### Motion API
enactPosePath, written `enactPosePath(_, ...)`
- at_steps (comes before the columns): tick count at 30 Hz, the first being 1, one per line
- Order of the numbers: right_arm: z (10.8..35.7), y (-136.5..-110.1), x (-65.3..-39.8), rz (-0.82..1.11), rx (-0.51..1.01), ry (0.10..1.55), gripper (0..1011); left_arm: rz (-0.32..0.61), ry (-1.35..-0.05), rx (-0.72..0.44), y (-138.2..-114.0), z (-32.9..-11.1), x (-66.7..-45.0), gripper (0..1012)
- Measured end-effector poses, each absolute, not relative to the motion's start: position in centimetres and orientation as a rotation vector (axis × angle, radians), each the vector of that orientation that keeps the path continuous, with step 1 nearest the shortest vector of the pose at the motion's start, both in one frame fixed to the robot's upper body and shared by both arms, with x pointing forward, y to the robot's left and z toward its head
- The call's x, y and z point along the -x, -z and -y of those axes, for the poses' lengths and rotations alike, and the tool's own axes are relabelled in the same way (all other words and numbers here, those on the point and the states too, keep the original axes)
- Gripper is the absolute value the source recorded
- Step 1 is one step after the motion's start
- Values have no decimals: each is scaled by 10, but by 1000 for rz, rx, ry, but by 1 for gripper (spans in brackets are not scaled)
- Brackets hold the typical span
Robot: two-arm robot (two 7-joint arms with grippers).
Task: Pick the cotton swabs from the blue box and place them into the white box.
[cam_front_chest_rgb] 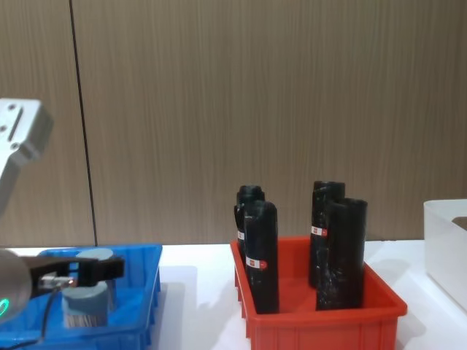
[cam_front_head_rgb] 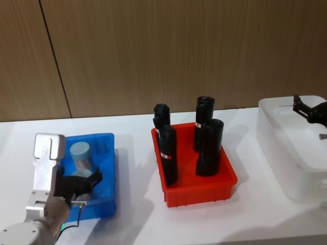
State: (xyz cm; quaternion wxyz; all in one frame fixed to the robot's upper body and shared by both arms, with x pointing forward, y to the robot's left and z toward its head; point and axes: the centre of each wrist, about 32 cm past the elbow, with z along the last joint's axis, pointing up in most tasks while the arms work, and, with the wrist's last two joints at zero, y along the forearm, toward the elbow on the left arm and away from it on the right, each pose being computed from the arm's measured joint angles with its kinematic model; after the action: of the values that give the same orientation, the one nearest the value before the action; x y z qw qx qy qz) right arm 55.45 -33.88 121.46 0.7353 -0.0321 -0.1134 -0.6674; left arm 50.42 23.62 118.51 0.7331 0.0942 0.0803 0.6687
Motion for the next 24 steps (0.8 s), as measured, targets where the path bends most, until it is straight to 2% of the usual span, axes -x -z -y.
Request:
enactPosePath(10,339,-1215,-555,249,71,1467,1002,-225,-1512,-237,-1177,-252,-506,1004)
enactPosePath(24,339,-1215,-555,249,71,1467,1002,-214,-1457,-247,-1169,-268,-510,1004)
